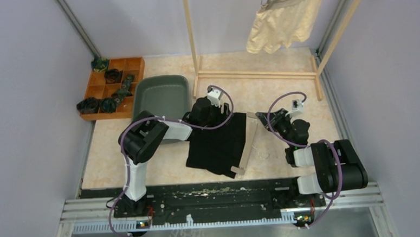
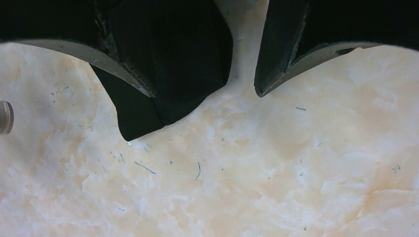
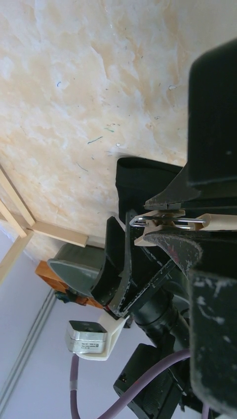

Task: Clip the underwear to the hanger
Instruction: Open the clamp at the hanger, then clamp the underwear onto the hanger.

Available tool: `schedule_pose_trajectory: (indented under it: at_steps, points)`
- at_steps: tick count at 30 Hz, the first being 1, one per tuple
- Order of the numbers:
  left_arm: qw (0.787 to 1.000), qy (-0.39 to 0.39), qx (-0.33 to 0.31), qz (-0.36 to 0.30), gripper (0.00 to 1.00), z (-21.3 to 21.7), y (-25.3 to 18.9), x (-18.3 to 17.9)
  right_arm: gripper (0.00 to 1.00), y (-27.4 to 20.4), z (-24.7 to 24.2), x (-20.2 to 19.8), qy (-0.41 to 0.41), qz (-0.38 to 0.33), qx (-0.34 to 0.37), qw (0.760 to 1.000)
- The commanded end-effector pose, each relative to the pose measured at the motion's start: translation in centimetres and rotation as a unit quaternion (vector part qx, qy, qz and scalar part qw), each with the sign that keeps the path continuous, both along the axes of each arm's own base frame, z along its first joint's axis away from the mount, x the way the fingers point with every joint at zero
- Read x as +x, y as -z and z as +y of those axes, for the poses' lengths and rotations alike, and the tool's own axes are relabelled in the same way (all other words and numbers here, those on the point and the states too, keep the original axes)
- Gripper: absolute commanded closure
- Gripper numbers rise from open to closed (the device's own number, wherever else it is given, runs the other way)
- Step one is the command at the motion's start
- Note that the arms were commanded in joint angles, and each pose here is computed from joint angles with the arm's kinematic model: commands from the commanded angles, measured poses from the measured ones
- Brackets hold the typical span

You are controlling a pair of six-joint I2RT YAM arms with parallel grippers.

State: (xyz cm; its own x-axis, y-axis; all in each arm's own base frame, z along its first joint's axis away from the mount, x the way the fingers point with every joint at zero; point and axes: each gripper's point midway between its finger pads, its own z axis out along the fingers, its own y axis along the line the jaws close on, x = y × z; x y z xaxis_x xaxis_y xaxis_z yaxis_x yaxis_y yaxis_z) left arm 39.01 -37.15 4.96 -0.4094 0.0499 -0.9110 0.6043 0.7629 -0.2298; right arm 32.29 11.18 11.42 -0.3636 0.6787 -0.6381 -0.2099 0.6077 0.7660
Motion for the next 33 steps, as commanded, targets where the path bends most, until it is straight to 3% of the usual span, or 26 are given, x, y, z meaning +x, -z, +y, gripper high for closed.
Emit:
schedule_pose_trajectory:
  at_steps: [1, 16, 22, 29, 33]
  points:
    - [0.999, 0.028, -0.002, -0.031, 0.23, -1.4, -0.2, -0.1, 1.0, -1.1, -0.3, 0.1, 0.0, -0.035, -0.018, 0.999]
    - [0.997, 0.061, 0.022, -0.038, 0.29, -3.2, 2.1, -1.7, 1.0, -0.7, -0.3, 0.2, -0.002, -0.033, -0.018, 0.999]
    - [0.996, 0.067, 0.028, -0.044, 0.49, -3.7, 2.7, -2.3, 1.0, -0.6, -0.6, 0.2, 0.002, -0.031, -0.018, 0.999]
    - [0.996, 0.066, 0.011, -0.061, 0.99, -3.5, 1.2, -2.8, 1.0, -0.3, -0.7, 0.3, 0.002, -0.027, -0.017, 0.999]
    - [0.994, 0.063, -0.017, -0.092, 1.0, -3.2, -2.3, -2.9, 1.0, -0.2, -0.8, 0.3, -0.002, -0.027, -0.012, 1.0]
